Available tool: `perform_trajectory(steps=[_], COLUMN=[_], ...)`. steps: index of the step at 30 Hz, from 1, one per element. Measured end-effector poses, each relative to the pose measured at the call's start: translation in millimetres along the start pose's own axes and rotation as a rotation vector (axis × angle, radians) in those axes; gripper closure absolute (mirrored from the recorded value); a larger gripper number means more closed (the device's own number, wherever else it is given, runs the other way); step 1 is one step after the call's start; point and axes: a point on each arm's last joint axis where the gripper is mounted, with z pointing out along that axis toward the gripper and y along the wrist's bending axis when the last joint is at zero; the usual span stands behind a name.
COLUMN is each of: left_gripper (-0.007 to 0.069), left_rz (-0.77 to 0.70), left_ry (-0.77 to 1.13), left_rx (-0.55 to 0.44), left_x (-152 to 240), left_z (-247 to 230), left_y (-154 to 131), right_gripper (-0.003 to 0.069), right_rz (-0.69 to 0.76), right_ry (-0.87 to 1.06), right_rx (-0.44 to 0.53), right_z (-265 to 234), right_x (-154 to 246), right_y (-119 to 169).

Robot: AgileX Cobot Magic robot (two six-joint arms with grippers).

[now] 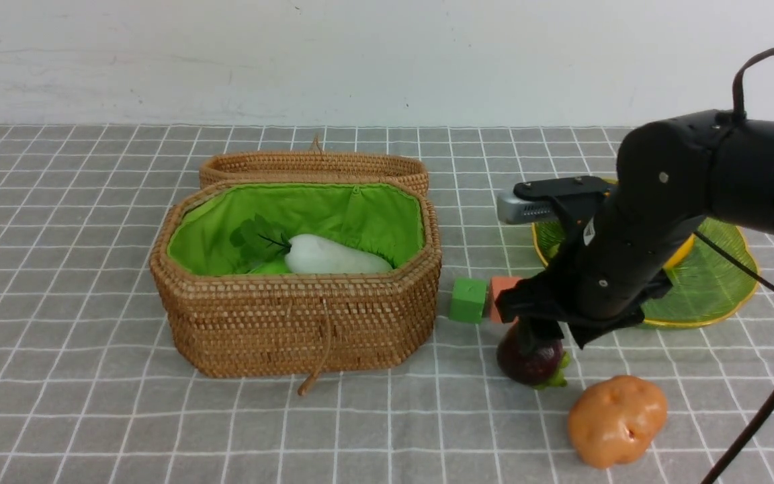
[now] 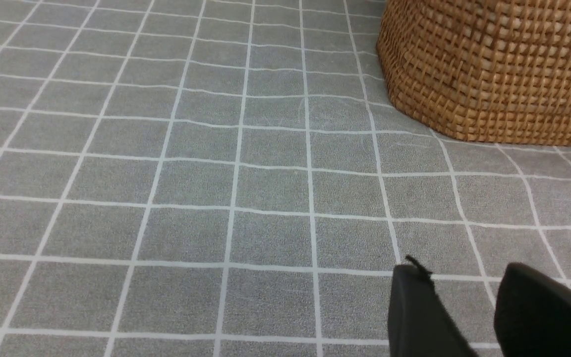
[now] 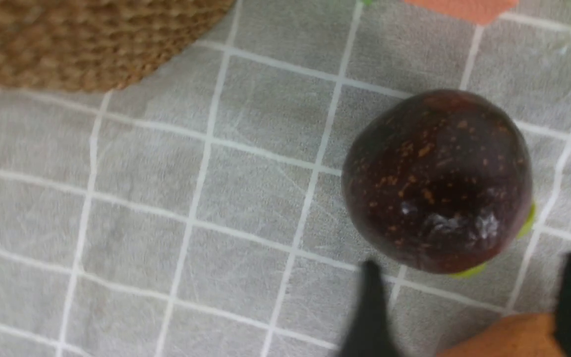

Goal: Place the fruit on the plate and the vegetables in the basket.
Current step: Use the right arm to grab a mangosteen and put it into the right plate

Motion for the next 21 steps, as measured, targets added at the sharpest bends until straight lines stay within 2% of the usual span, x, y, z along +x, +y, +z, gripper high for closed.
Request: perform_trajectory(steps=[1, 2, 5, 10, 15, 21], left_gripper=[0.0388, 0.0388, 0.0388, 0.0388, 0.0388, 0.0388], left_rz=[0.000, 0.000, 0.000, 0.000, 0.000, 0.000], left_ry=[0.000, 0.000, 0.000, 0.000, 0.000, 0.000], left_rx=[0.000, 0.000, 0.000, 0.000, 0.000, 0.000], left_x=[0, 0, 0, 0, 0, 0], left_z=[0, 0, 0, 0, 0, 0], left_y=[0, 0, 0, 0, 0, 0], right_gripper=[0.0044, 0.0008, -0.0016, 0.0011, 0.0106, 0.0109], right_rz=[-0.022, -0.032, -0.057, -0.120, -0.142, -0.138], right_ry=[-0.002, -0.006, -0.039, -0.048, 0.015, 0.009], right_rx=[0.002, 0.002, 0.005, 0.015, 0.022, 0.016], right_z=[0, 1, 3, 20, 48, 44], right_x=[0, -1, -4, -8, -6, -7], right_y=[0, 0, -1, -2, -5, -4])
